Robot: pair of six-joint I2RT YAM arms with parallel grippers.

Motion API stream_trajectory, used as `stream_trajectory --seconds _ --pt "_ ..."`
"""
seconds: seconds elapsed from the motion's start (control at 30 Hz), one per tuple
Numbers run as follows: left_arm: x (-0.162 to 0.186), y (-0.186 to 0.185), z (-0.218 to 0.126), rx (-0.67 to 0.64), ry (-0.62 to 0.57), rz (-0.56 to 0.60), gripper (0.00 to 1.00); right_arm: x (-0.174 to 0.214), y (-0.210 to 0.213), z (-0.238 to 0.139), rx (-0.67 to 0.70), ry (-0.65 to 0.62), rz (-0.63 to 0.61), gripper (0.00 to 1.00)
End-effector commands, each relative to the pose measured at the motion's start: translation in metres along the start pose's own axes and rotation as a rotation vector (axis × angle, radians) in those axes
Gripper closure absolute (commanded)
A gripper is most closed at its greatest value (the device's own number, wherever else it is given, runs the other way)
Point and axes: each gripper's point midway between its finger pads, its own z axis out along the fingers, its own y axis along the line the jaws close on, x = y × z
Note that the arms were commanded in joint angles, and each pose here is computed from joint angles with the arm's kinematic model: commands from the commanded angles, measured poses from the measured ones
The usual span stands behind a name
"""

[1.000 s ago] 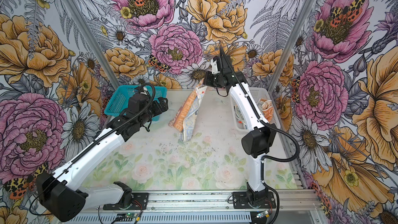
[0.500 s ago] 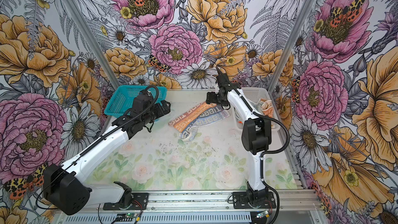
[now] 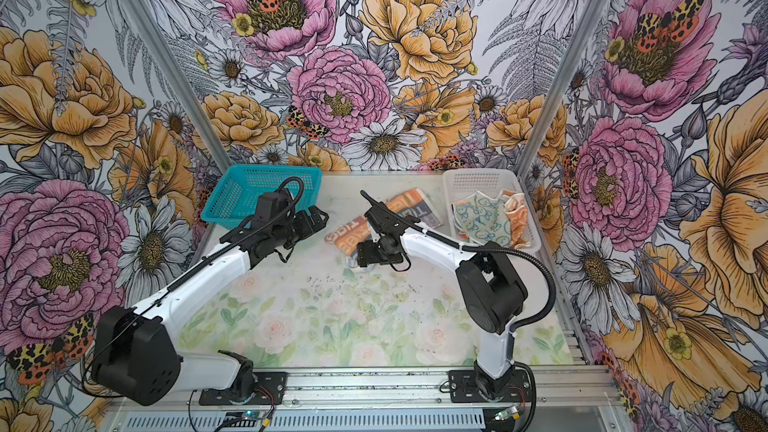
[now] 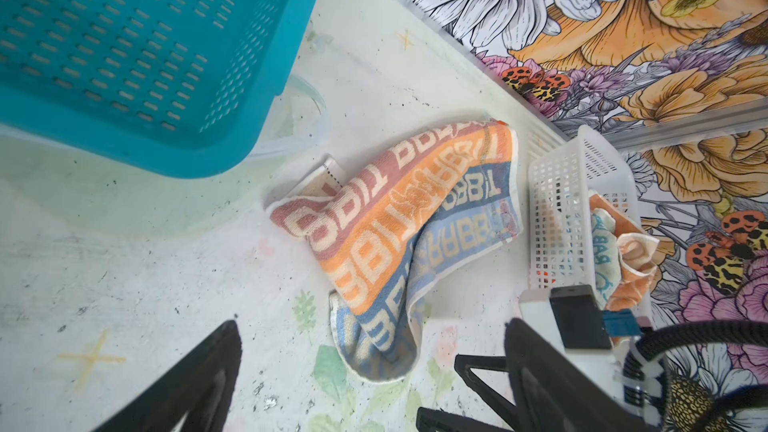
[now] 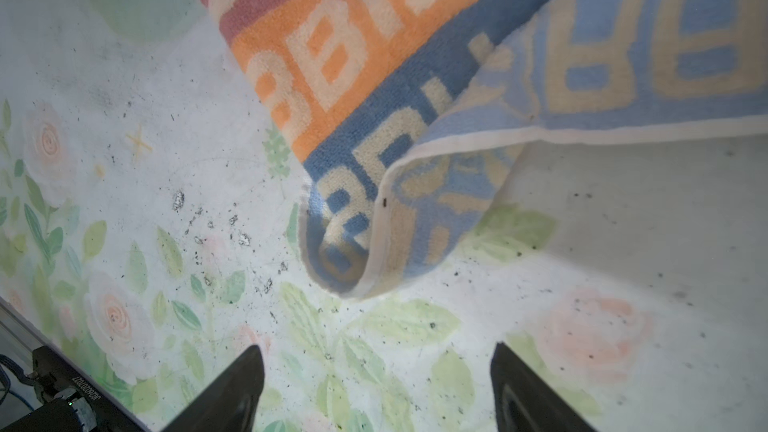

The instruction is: Fold and stack the towels

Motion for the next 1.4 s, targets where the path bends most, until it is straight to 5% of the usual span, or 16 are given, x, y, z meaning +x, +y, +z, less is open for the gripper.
stream_trajectory --seconds 0.0,0.13,0.4,0.47,0.63,0.9,1.2,1.37 --pt "0.004 -0.003 -0.008 0.047 0.010 -0.022 0.01 -0.011 0.001 0.016 0.000 -0.050 0.034 0.20" --pt "0.010 0.003 -0.009 0.037 0.019 -0.023 0.01 -0.016 -0.004 0.030 0.022 -0.050 0.034 0.31" --pt "0.016 0.006 -0.020 0.017 0.011 -0.016 0.01 -0.026 -0.031 0.024 0.046 -0.064 0.055 0.92" --pt "0.016 0.004 -0.023 0.016 0.006 -0.010 0.01 -0.034 -0.039 0.007 0.030 -0.086 0.063 1.00" --pt "0.016 -0.014 -0.024 0.013 0.013 0.028 0.01 -0.064 -0.071 -0.036 0.018 -0.154 0.091 1.00" --pt "0.043 -0.027 -0.017 -0.019 0.039 0.103 0.01 -0.109 -0.128 -0.040 0.089 -0.170 0.134 1.00" --pt "0.055 -0.048 0.017 -0.026 0.114 0.178 0.01 -0.113 -0.150 -0.072 0.132 -0.222 0.163 0.48" --pt "0.070 -0.061 0.036 -0.023 0.164 0.223 0.01 -0.079 -0.142 -0.071 0.120 -0.180 0.153 0.39"
